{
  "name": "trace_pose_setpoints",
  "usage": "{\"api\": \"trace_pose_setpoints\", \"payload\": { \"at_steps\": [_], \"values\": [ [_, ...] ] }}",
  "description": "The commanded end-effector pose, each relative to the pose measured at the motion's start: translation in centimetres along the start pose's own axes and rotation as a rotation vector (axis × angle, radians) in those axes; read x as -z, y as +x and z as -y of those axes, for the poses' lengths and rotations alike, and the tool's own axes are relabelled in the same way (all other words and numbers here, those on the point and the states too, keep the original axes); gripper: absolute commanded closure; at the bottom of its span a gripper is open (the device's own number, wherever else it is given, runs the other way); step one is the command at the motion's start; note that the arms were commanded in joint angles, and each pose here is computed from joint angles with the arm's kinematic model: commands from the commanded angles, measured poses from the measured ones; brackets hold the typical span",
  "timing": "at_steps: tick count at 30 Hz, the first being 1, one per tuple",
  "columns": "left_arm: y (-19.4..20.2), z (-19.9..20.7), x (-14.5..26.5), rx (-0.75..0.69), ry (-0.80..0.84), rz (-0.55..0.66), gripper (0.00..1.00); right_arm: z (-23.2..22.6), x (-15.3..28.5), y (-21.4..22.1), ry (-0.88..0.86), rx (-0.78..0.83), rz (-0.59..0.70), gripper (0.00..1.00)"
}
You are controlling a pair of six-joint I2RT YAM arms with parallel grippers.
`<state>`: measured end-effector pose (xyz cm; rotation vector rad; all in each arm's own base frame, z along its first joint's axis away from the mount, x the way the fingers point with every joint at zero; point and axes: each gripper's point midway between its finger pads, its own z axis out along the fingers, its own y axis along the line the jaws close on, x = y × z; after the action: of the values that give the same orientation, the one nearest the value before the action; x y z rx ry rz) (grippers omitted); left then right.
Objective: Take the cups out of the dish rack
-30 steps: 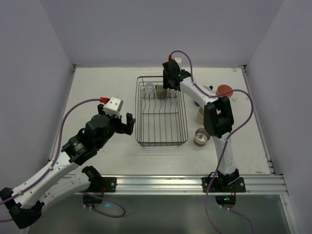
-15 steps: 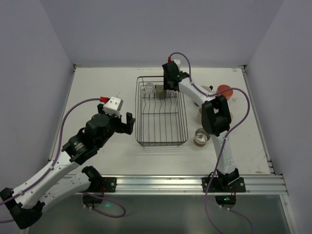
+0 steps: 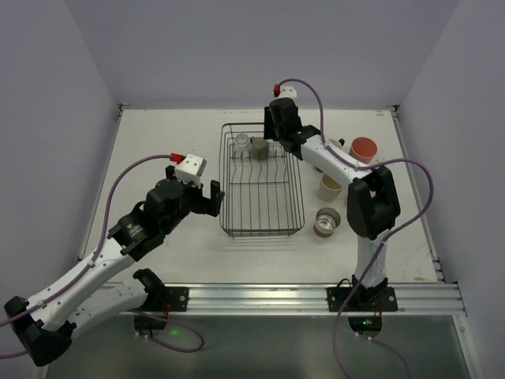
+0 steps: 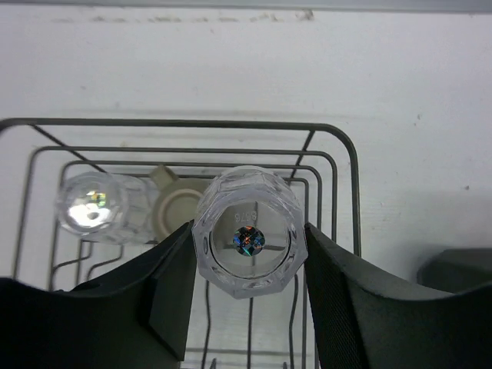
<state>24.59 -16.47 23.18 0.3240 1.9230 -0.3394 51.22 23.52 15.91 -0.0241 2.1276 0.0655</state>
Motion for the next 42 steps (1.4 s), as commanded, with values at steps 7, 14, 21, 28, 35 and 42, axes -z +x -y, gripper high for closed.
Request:
{"api": "trace_pose_setpoints", "payload": {
  "at_steps": [7, 14, 21, 28, 35, 42],
  "values": [
    [-6.1, 5.0, -0.1, 0.187, 0.242, 0.204, 0.01, -5.4, 12.6, -8.0, -0.4, -0.205, 0.25, 0.73],
    [-7.4, 8.1, -1.4, 0.365, 0.394, 0.276, 0.06, -7.1, 24.2, -5.7, -0.836, -0.377, 0.278, 0.73],
    [-8.2, 11.2, -0.9, 0.48, 0.584, 0.287, 0.14, -6.7, 29.1, -3.3, -1.017, -0.447, 0.26, 0.72],
    [-9.7, 12.0, 0.3, 0.508, 0.664, 0.346, 0.28, -8.6, 30.4, -1.5, -1.185, -0.49, 0.159, 0.72],
    [-9.7, 11.6, -0.1, 0.48, 0.629, 0.364, 0.42, -10.0, 31.5, -0.4, -1.337, -0.537, 0.078, 0.71],
    [-10.8, 10.8, 0.3, 0.462, 0.594, 0.412, 1.0, -10.7, 30.6, 0.6, -1.366, -0.567, 0.022, 0.63]
  ]
}}
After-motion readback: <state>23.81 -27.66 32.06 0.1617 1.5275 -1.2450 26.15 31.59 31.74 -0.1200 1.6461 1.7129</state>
